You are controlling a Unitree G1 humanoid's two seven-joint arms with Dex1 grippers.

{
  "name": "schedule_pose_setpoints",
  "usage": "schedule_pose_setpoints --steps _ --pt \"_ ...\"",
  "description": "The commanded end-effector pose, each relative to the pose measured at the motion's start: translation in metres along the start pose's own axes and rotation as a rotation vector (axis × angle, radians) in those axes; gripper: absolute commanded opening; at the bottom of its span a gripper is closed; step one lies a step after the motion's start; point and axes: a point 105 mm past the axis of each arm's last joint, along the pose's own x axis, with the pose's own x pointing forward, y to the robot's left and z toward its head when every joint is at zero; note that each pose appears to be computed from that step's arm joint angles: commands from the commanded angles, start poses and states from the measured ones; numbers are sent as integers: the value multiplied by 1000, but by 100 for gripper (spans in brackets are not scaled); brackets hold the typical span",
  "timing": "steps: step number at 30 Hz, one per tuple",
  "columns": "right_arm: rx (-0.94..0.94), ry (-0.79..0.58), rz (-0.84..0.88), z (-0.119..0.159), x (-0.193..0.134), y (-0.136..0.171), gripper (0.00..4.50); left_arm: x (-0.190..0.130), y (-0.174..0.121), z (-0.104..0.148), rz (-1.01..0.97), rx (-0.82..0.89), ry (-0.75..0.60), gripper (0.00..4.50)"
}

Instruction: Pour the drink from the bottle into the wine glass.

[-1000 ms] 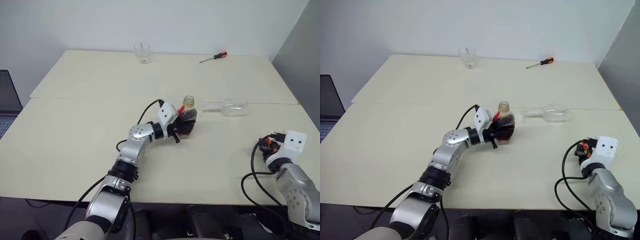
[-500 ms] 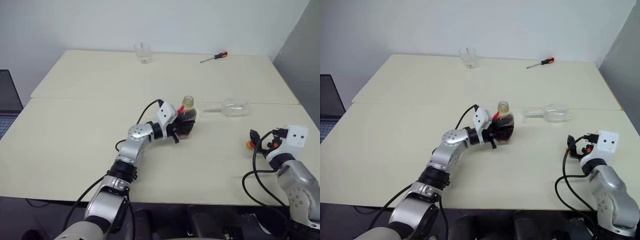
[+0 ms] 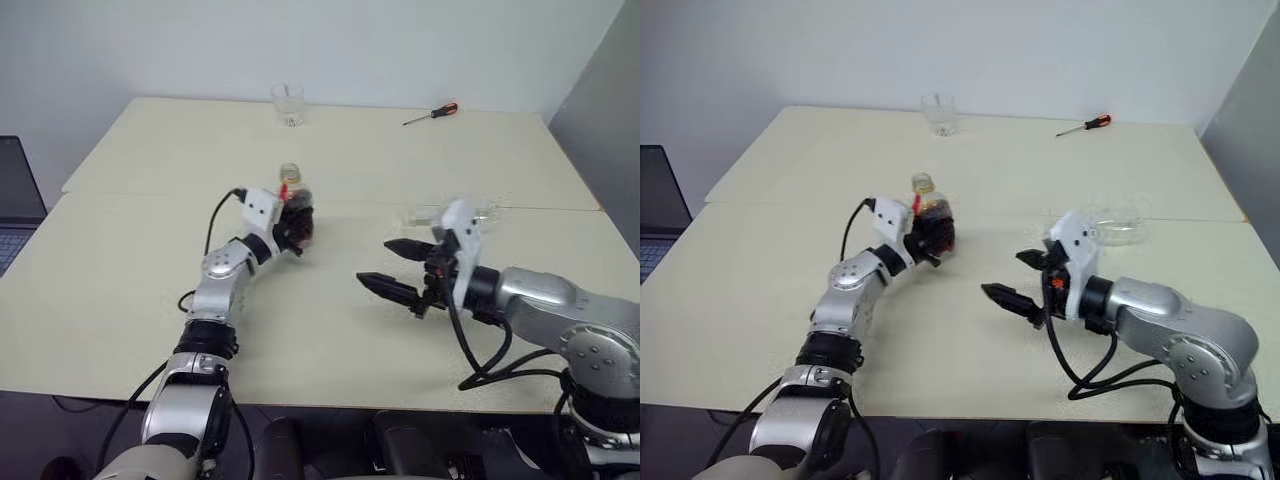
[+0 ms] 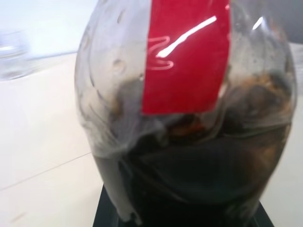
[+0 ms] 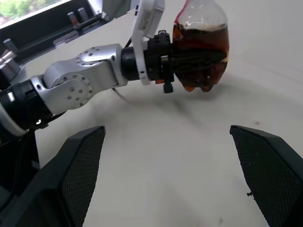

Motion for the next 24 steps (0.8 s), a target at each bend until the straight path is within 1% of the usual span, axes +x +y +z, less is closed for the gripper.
schedule_pose_setpoints --steps 1,4,6,11,13,17,21,22,24 --pt "-33 -53 62 14 10 7 450 -8 39 14 177 32 -54 76" --pt "-32 -70 82 17 19 7 450 -19 58 5 267 60 -29 76" --pt "-42 -79 68 19 23 4 450 -24 63 -1 297 62 -16 76" --pt "-36 -172 -16 38 30 -11 450 -31 65 -11 335 50 -4 76" --pt "-31 -194 -49 42 31 -16 450 -33 66 -17 359 22 2 76" --pt "-31 -186 -57 43 33 -19 450 -37 65 -27 394 -39 11 76" --pt "-37 -180 -48 43 35 -19 450 -42 69 -29 425 -74 5 76" --pt "-38 -180 -46 43 35 -18 450 -44 70 -29 429 -76 4 149" --pt "-39 -180 -43 44 37 -18 450 -45 72 -29 432 -79 3 212"
